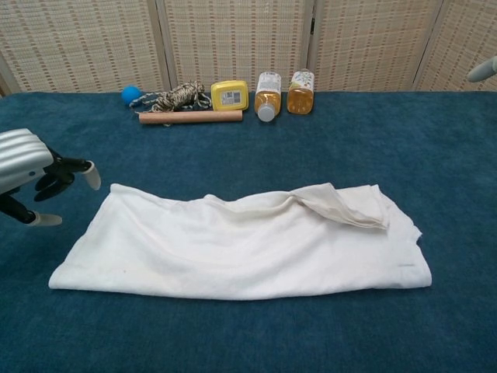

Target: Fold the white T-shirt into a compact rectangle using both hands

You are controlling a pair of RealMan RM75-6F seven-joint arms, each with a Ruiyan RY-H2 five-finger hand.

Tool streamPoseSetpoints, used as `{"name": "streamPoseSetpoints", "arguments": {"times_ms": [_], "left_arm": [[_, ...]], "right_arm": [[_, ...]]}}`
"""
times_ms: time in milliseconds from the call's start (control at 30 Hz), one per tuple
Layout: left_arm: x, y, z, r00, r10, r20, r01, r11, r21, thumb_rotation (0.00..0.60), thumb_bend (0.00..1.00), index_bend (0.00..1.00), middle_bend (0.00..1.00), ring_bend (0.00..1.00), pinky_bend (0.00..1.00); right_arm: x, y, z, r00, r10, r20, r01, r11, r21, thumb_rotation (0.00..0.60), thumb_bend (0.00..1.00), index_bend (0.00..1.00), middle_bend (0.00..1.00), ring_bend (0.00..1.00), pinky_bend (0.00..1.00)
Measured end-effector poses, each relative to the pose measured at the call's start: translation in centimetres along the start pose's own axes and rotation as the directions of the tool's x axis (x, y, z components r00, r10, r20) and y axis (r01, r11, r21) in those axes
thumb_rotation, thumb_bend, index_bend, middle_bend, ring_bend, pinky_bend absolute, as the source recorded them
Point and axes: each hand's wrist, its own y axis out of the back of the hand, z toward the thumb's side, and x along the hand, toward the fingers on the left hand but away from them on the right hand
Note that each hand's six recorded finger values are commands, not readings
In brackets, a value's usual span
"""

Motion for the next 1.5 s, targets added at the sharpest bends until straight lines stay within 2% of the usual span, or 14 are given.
{"name": "streamPoseSetpoints", "arguments": {"times_ms": [233,567,1500], "left_arm": [[0.8,-1.1,1.4,0.999,0.012,0.034,-0.013,1.0,0.029,0.6,0.13,0.41,0.81,0.71,0.87],[0.8,-2.3,0.9,0.998,-0.048,0.031,0.046,0.997,0.069,0.6,0.13,0.41,0.81,0.71,0.87],[2.4,-3.5,2.4,0.998,-0.054,0.012,0.055,0.998,-0.018,0.6,0.13,0.4,0.81,0.71,0.87]], "right_arm": [[0.7,0.0,-0.8,1.0,0.002,0.03,-0.002,1.0,-0.003,0.6,0.53,0.15,0.82,0.92,1.0],[1.2,-0.4,-1.4,0.998,0.011,0.061,-0.01,1.0,-0.012,0.6,0.53,0.15,0.82,0.92,1.0],[1.9,-0.7,-1.9,0.996,0.019,0.087,-0.016,0.999,-0.035,0.6,0.53,0.15,0.82,0.92,1.0]]}}
